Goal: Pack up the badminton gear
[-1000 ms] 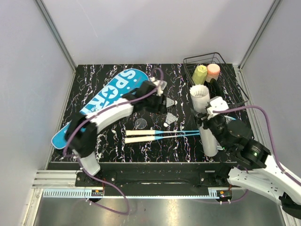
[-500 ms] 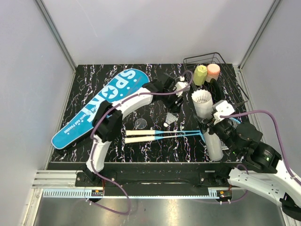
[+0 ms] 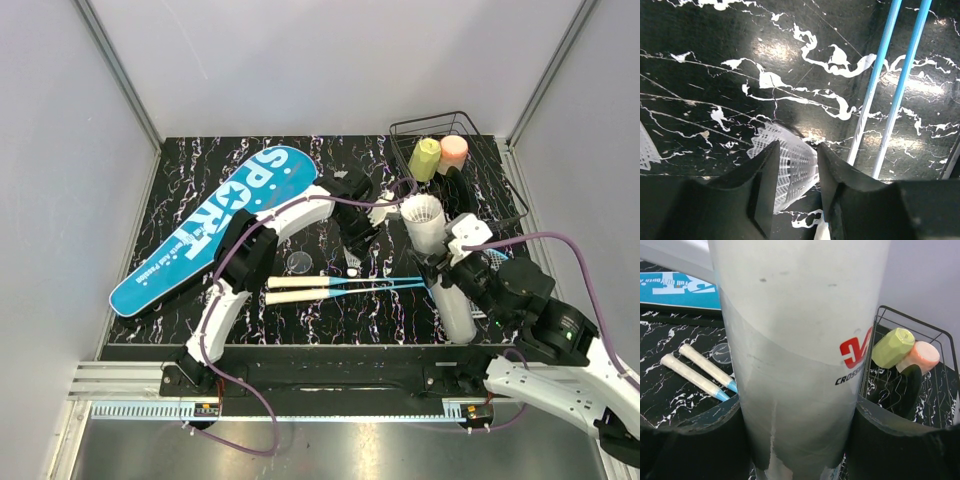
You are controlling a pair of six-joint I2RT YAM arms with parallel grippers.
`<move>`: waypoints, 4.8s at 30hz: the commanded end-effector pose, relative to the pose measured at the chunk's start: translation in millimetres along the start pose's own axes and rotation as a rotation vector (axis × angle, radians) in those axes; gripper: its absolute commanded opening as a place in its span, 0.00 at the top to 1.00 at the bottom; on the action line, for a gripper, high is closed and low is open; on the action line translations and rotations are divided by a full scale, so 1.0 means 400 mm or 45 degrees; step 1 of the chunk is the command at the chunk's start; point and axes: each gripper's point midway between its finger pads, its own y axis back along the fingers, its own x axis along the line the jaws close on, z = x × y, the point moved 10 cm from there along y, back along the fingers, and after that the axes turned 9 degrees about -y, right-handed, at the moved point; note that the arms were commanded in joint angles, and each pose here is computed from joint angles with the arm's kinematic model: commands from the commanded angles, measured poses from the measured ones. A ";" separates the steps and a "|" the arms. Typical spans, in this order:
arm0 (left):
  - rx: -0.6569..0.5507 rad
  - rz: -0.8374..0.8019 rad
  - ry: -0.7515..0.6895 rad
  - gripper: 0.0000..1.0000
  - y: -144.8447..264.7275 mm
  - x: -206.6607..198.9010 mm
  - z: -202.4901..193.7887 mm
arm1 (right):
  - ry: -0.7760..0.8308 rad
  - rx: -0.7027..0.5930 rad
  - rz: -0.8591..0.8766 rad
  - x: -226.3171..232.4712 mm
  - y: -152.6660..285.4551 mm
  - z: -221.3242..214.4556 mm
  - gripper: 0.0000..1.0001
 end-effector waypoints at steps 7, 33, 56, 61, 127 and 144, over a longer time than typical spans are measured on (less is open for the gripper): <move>-0.211 0.283 -0.040 0.85 0.205 -0.046 0.078 | -0.010 -0.042 0.065 0.030 -0.051 0.033 0.65; -1.414 0.266 0.186 0.96 0.822 -0.540 0.035 | 0.091 0.112 0.539 0.167 -0.227 0.009 0.66; -1.216 -0.093 0.068 0.29 0.727 -0.576 0.069 | 0.054 0.034 0.506 0.155 -0.205 0.022 0.67; -1.240 -0.192 0.062 0.17 0.727 -0.582 0.082 | 0.045 0.038 0.516 0.158 -0.205 0.021 0.68; -1.034 0.437 1.452 0.43 0.066 0.169 0.016 | -0.072 -0.031 0.023 0.037 -0.071 0.024 0.68; -1.067 0.577 1.106 0.98 0.324 0.022 0.025 | -0.037 0.057 0.008 0.052 -0.114 0.013 0.68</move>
